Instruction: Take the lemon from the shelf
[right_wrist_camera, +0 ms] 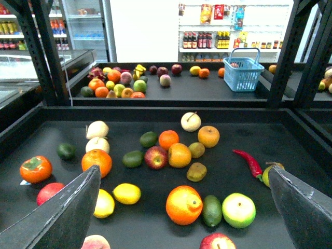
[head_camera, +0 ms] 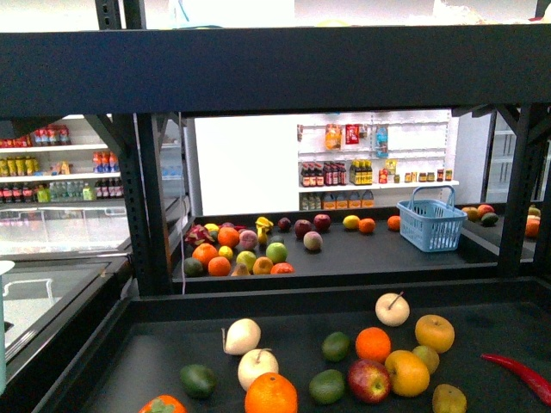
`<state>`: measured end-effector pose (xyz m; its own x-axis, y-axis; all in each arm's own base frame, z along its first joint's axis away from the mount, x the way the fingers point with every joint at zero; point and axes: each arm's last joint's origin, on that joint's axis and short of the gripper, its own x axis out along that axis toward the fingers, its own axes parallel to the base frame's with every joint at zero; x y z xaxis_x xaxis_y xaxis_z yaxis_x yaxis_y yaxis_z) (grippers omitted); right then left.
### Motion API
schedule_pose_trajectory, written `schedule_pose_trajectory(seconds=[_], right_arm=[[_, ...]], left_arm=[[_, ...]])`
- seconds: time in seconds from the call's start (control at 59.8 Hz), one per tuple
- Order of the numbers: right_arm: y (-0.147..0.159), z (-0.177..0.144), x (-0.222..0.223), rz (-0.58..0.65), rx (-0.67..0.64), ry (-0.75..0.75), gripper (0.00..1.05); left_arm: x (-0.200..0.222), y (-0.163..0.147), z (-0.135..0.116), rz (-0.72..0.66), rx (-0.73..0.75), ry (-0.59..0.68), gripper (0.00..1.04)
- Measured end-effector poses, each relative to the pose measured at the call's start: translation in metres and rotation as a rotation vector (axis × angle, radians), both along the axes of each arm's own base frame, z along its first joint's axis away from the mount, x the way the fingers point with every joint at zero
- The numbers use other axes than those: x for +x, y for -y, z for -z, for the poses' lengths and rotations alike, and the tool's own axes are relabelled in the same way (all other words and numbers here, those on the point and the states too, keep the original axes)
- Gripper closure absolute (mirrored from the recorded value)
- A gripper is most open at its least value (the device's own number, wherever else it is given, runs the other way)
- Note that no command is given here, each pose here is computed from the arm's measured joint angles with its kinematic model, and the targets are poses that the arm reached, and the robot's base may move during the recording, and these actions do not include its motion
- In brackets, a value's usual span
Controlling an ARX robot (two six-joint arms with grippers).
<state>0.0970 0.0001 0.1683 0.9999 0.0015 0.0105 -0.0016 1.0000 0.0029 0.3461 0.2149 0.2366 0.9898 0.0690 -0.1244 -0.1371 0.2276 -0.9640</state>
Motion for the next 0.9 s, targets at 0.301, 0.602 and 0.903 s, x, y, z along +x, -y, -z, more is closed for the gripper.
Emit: schedule_pose_trajectory(seconds=[0.301, 0.602, 0.903], right_arm=[[0.0, 0.0, 0.0, 0.0, 0.0, 0.0, 0.07], [0.0, 0.0, 0.0, 0.0, 0.0, 0.0, 0.07], [0.0, 0.0, 0.0, 0.0, 0.0, 0.0, 0.07]], left_arm=[[-0.012, 0.038, -0.013, 0.139, 0.141, -0.034, 0.93], [-0.028, 0.136, -0.048, 0.596, 0.318, 0.038, 0.97], [-0.03, 0.233, -0.046, 0.933, 0.442, 0.15, 0.97]])
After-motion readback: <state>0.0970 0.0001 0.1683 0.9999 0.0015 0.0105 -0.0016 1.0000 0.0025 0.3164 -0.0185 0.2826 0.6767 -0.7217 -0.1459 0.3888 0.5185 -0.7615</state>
